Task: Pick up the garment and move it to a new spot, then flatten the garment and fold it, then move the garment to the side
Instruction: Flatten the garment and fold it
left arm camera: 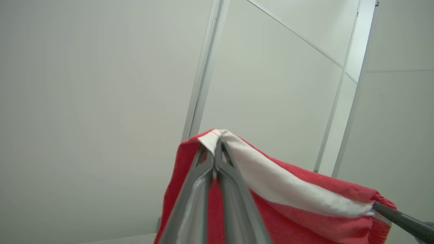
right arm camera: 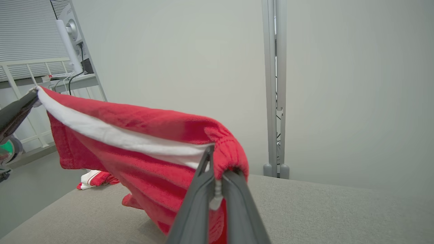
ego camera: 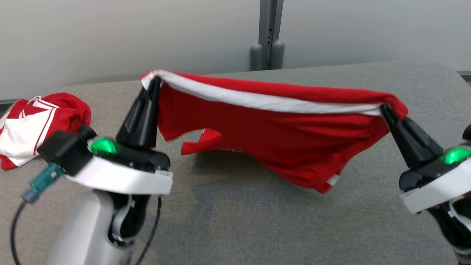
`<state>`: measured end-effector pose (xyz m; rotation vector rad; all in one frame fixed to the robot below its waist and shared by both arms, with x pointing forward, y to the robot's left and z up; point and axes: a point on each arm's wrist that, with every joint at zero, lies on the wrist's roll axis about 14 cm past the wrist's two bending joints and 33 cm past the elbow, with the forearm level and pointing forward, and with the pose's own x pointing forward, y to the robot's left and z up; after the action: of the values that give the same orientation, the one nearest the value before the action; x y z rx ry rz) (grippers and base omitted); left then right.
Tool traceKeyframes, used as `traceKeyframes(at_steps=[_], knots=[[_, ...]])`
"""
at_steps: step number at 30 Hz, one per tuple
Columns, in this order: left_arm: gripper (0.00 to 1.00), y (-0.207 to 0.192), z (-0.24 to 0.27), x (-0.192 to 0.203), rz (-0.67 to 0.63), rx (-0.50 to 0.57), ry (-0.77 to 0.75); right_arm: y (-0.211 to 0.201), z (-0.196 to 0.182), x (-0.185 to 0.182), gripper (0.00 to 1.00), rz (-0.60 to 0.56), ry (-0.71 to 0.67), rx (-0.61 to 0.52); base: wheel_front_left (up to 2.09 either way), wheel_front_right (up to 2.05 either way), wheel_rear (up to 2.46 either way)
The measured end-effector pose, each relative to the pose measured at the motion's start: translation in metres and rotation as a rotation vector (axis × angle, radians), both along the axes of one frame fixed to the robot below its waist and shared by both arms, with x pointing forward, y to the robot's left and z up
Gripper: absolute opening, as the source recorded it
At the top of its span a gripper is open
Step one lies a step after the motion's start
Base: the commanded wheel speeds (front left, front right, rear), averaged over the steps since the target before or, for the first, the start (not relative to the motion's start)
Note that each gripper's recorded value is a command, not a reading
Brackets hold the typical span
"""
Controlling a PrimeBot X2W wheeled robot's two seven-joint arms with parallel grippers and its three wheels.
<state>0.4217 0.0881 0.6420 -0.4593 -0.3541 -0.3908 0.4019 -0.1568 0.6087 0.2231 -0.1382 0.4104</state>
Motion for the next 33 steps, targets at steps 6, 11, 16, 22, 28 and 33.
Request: traceKeyframes(at_steps=[6,11,16,22,28,33], knots=[[0.0,-0.001,0.041,0.029,-0.031,0.09,-0.066,0.012,0.034,0.021,0.0,0.055,-0.048,-0.062,0.0,0.0,0.0],[0.0,0.004,0.047,0.084,-0.014,0.158,-0.021,0.019,0.055,0.075,0.0,0.048,-0.088,-0.107,0.0,0.0,0.0],[0.0,0.015,0.065,0.149,0.055,0.211,-0.042,0.043,0.08,0.139,0.0,0.054,-0.171,-0.147,0.0,0.0,0.0],[0.0,0.025,0.087,0.218,0.164,0.252,-0.127,0.06,0.102,0.214,0.0,0.021,-0.284,-0.167,0.0,0.0,0.0],[0.0,0.025,0.066,0.26,0.207,0.243,-0.168,0.072,0.047,0.269,0.0,0.0,-0.246,-0.191,0.0,0.0,0.0],[0.0,0.031,-0.021,0.278,0.183,0.26,0.012,0.091,-0.034,0.287,0.0,0.031,-0.092,-0.166,0.0,0.0,0.0]])
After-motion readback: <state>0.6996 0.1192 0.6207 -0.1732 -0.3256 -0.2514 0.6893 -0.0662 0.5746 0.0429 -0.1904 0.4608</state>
